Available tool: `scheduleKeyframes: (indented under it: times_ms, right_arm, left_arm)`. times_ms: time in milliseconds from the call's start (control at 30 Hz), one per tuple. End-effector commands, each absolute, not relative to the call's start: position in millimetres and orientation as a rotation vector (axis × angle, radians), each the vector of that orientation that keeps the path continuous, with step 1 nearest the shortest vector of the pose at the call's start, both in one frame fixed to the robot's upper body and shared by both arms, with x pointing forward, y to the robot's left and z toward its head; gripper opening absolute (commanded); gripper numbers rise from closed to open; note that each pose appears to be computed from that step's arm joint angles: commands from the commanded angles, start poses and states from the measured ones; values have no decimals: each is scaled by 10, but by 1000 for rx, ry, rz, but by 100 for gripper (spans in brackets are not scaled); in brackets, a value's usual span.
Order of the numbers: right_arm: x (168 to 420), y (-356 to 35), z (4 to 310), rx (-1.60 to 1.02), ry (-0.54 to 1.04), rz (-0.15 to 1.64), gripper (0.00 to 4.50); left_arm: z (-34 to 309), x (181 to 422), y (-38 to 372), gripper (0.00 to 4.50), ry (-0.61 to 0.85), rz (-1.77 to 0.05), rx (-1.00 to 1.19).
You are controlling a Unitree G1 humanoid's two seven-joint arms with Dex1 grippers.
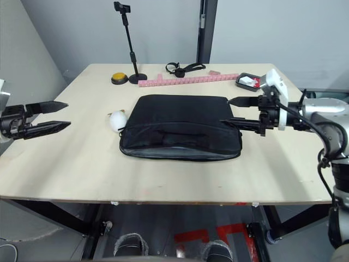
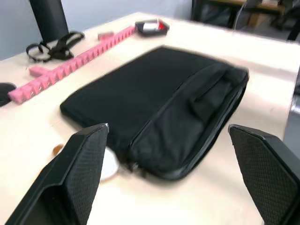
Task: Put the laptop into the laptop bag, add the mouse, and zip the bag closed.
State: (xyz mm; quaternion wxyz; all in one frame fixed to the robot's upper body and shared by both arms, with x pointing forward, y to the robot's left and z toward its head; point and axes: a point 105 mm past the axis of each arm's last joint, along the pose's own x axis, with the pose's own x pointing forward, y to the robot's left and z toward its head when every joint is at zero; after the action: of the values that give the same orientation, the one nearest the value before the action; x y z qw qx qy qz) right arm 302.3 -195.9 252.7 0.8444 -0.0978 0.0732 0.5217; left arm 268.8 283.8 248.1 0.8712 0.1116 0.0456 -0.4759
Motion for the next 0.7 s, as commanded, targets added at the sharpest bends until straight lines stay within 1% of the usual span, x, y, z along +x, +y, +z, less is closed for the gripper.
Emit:
scheduleKeyframes:
  times_ms: [33,133,167,200,233,333,367,433,500,700]
  right_arm:
    - [3105,-1941,2561,-199,142,1086,331]
    - [3111,-1902,2534,-210,143,1102,231]
    - [3128,-1877,2509,-213,151,1105,188]
    - [3142,-1848,2481,-218,160,1110,168]
    - [3159,-1805,2440,-225,172,1118,125]
    - [3200,-1686,2352,-244,190,1139,19]
    - [3209,-1659,2337,-247,191,1144,2]
    - [3241,-1553,2304,-223,190,1168,2]
    - [3295,-1322,2193,-211,199,1220,2]
    - [3530,-890,1960,-260,262,1232,2]
  left_arm:
    - [2444,2654,2793,428,124,-1053,304]
    - [2423,2642,2773,428,130,-1073,314]
    - [2416,2642,2779,428,135,-1074,316]
    - [2410,2641,2786,428,140,-1074,316]
    - [2412,2641,2795,428,140,-1074,315]
    - [2430,2625,2806,428,144,-1086,298]
    - [2435,2618,2806,428,146,-1091,293]
    - [2452,2593,2785,428,147,-1114,279]
    - [2470,2535,2726,428,153,-1161,271]
    - [2597,2435,2520,428,101,-1263,276]
